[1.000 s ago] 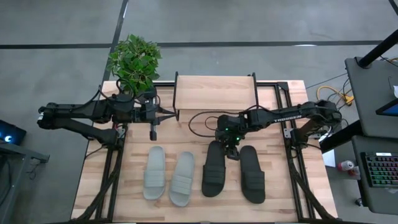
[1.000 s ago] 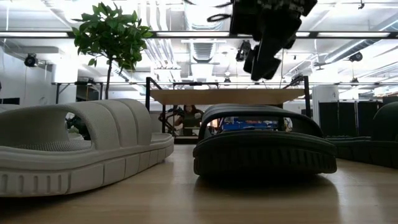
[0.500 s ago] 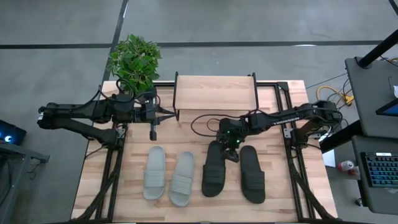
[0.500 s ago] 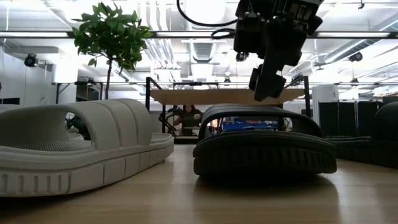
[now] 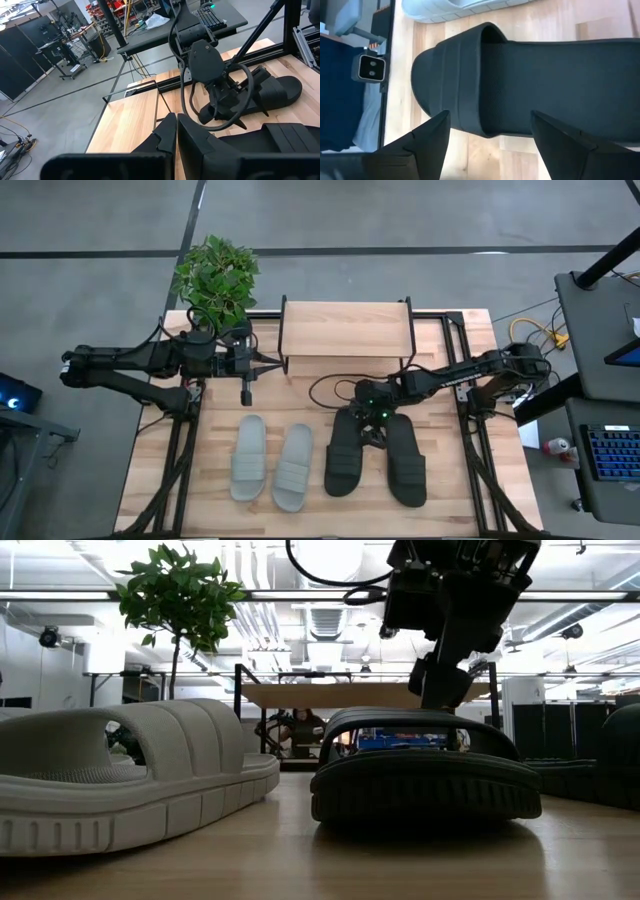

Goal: Pick and place slides into the shelf
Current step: Put the left black slide on the shelf

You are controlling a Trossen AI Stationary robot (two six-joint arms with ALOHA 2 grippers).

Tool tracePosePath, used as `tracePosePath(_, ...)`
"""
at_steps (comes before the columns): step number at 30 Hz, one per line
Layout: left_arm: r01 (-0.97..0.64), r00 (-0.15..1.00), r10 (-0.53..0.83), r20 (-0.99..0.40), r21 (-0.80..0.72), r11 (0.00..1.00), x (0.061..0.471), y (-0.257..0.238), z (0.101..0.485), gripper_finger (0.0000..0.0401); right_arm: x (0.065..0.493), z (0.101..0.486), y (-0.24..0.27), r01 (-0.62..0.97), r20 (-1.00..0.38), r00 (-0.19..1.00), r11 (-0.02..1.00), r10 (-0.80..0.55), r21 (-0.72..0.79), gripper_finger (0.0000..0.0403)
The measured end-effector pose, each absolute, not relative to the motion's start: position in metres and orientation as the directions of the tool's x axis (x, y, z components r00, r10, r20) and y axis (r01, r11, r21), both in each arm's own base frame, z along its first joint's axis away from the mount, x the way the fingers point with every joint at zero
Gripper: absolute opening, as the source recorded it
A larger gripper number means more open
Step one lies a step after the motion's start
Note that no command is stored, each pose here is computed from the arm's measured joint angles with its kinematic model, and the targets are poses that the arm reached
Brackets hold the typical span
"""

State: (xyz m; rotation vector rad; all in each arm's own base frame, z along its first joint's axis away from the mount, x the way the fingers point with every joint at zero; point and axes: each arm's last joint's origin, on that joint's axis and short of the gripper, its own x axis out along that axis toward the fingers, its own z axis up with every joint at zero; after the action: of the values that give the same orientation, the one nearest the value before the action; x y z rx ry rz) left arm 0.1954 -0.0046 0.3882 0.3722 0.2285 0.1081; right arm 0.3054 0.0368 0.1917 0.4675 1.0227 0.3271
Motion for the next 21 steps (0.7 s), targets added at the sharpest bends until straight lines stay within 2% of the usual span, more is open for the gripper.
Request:
tracePosePath(11,-0.063,0.969,0.147,-0.201,0.372,0.926,0.195,-0.005,0.388,0.0000,0.310,0.186,0.046,-0.074,-0.717,0.499,0.849,0.486,0.524,0.0264)
tracePosePath(21,-0.063,0.968,0.147,-0.203,0.372,0.926,0.196,-0.005,0.388,0.0000,0.331,0.141,0.060,-0.097,-0.709,0.366,0.782,0.603,0.616,0.0258)
